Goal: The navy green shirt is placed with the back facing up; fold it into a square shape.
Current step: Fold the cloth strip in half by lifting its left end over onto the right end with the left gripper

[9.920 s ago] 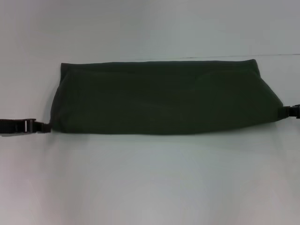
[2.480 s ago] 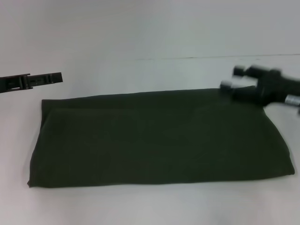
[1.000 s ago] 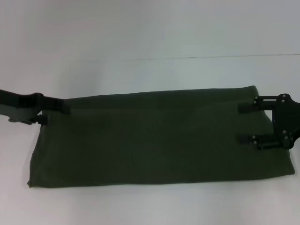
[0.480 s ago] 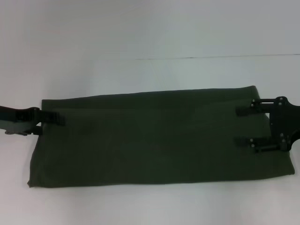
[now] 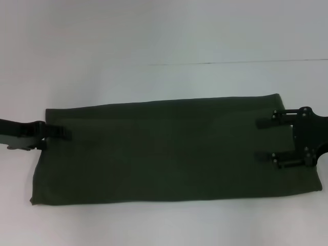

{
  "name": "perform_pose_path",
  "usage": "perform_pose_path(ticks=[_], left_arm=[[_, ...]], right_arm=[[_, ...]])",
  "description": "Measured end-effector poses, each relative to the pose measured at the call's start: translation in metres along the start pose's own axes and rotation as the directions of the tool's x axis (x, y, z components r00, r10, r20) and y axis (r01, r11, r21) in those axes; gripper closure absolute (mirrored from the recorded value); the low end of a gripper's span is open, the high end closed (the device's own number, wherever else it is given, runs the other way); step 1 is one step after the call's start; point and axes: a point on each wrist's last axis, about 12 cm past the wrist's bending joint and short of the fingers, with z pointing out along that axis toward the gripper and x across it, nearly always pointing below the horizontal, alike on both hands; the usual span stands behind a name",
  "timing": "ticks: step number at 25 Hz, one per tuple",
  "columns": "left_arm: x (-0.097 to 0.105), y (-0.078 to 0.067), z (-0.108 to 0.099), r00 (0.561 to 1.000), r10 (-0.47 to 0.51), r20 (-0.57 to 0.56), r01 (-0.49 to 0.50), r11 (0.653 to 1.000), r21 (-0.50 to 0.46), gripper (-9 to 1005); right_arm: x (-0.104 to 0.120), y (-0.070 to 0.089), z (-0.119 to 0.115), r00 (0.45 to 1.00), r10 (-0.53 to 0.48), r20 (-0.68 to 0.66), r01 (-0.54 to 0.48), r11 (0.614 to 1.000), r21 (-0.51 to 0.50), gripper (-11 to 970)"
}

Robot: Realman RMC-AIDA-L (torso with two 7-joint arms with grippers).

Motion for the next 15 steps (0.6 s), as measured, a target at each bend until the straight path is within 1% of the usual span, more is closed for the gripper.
perform_pose_path(ticks=[15], left_arm=[[0.010,-0.001,0.017,1.000,-0.006,-0.018,0.006,1.000,-0.010,121]], right_arm=[[0.000,-0.001,0.000,1.000,-0.001,-0.002,0.001,1.000,-0.001,157]])
